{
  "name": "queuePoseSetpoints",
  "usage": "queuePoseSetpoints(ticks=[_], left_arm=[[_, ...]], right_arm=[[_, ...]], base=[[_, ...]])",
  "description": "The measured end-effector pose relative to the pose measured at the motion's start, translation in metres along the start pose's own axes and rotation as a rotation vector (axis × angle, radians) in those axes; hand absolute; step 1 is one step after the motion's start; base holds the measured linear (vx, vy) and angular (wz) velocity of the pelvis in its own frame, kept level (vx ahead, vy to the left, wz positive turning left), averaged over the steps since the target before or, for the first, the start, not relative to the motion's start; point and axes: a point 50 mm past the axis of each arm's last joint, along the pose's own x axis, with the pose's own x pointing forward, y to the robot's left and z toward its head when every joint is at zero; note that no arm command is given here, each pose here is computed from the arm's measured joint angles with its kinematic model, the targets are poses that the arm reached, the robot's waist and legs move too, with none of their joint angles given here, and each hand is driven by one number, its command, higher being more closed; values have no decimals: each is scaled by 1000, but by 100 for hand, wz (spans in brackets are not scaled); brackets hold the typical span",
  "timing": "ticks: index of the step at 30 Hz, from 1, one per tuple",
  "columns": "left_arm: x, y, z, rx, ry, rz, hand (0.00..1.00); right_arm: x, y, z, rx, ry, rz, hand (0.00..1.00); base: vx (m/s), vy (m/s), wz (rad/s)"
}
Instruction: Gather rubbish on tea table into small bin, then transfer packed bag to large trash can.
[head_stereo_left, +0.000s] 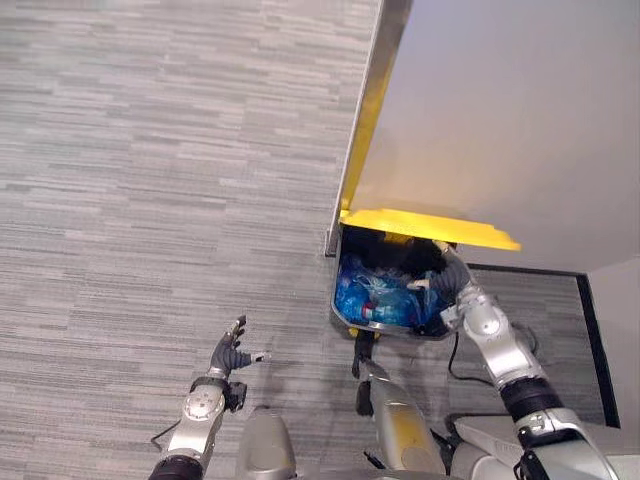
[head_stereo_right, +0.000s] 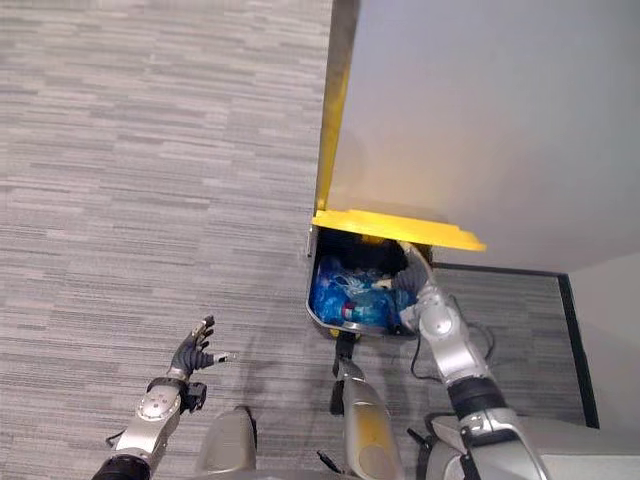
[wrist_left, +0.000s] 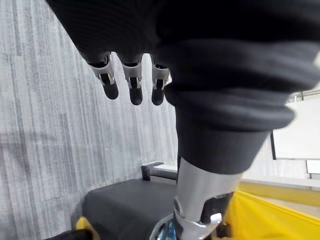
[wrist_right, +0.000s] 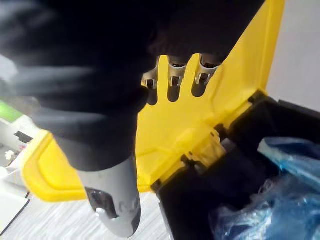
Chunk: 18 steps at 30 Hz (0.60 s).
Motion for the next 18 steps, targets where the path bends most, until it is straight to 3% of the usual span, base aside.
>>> queuePoseSetpoints(ticks=[5,13,18], left_arm=[[-10,1,-23,59,88,-5,0],[-22,-2,-42,9,164,36,0],[-20,-38,-37,-89,163,-10,0]], right_arm=[[-30,29,-32,110,128,27,0],[-97,62,-81,335,361,8,0],[-117,72,-107,397,503,-2,0]], base=[[-134,45,-15],[-122,-45,-42],[-4,-148,-40]])
